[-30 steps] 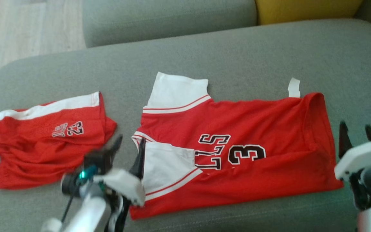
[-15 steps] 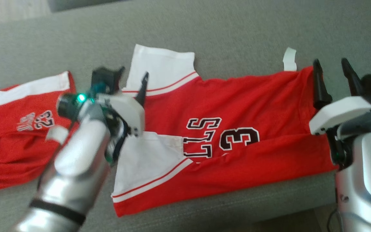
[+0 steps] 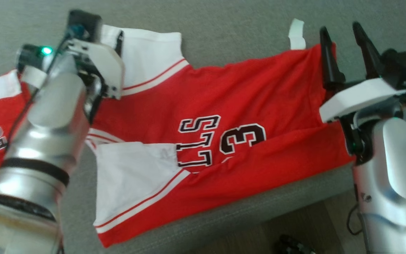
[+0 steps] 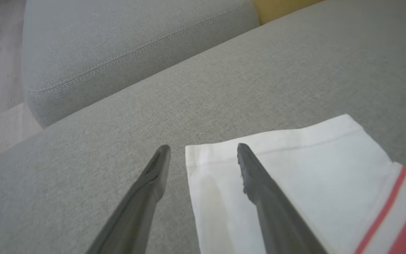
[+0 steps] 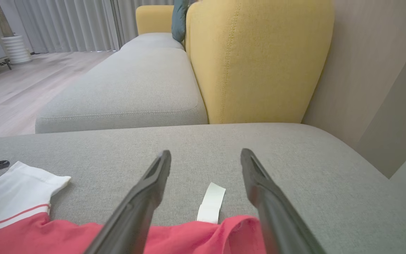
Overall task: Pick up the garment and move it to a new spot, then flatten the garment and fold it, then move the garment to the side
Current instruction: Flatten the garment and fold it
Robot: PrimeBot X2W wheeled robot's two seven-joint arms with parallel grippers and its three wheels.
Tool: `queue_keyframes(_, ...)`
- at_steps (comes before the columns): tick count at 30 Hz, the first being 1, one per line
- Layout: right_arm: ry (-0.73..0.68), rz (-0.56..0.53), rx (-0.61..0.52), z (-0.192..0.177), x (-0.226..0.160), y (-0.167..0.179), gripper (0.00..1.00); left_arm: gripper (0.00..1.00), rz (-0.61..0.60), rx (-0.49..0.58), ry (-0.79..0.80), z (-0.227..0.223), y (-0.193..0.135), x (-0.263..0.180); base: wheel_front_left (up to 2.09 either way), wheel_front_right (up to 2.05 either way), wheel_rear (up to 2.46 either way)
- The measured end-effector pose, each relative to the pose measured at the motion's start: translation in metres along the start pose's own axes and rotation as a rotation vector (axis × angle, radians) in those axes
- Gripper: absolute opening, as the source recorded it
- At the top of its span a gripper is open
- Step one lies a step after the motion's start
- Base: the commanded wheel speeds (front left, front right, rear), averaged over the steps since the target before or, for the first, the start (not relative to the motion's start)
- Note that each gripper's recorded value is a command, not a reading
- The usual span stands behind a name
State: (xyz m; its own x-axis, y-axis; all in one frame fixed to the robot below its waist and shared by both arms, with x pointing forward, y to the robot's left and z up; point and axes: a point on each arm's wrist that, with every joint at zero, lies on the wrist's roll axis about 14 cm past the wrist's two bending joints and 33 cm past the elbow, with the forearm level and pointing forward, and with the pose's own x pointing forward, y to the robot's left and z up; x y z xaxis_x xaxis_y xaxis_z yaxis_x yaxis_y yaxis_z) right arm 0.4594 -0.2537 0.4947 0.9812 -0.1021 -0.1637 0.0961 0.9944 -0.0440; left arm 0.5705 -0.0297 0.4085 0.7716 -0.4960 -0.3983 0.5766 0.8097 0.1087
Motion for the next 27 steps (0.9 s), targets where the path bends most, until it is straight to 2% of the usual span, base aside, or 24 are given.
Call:
queue_keyframes(7, -0.008, 0.001, -0.015, 0.0, 0.005, -0.003, 1.0, 1.0, -0.007, 0.029, 0.086, -0.024, 0.008, 0.026, 0.0, 0.0, 0.0)
queue_keyframes(15, -0.013, -0.011, -0.017, 0.0, 0.006, -0.007, 1.0, 1.0, -0.06, 0.041, 0.121, -0.029, 0.001, 0.03, 0.0, 0.0, 0.0)
queue_keyframes(16, -0.011, -0.014, -0.016, -0.001, 0.006, -0.008, 1.0, 0.3, -0.071, 0.036, 0.126, -0.029, -0.002, 0.029, 0.0, 0.0, 0.0)
queue_keyframes(17, -0.008, -0.019, -0.012, -0.002, 0.006, -0.009, 1.0, 0.0, -0.084, 0.027, 0.131, -0.029, -0.006, 0.028, 0.0, 0.0, 0.0)
queue_keyframes(22, 0.016, -0.051, -0.021, -0.007, 0.01, -0.019, 1.0, 0.0, -0.109, 0.0, 0.114, -0.025, -0.015, 0.023, 0.0, 0.0, 0.0)
queue_keyframes(27, 0.062, -0.076, -0.038, -0.011, 0.025, -0.025, 1.0, 0.0, -0.075, -0.065, 0.019, -0.011, -0.004, 0.012, 0.0, 0.0, 0.0)
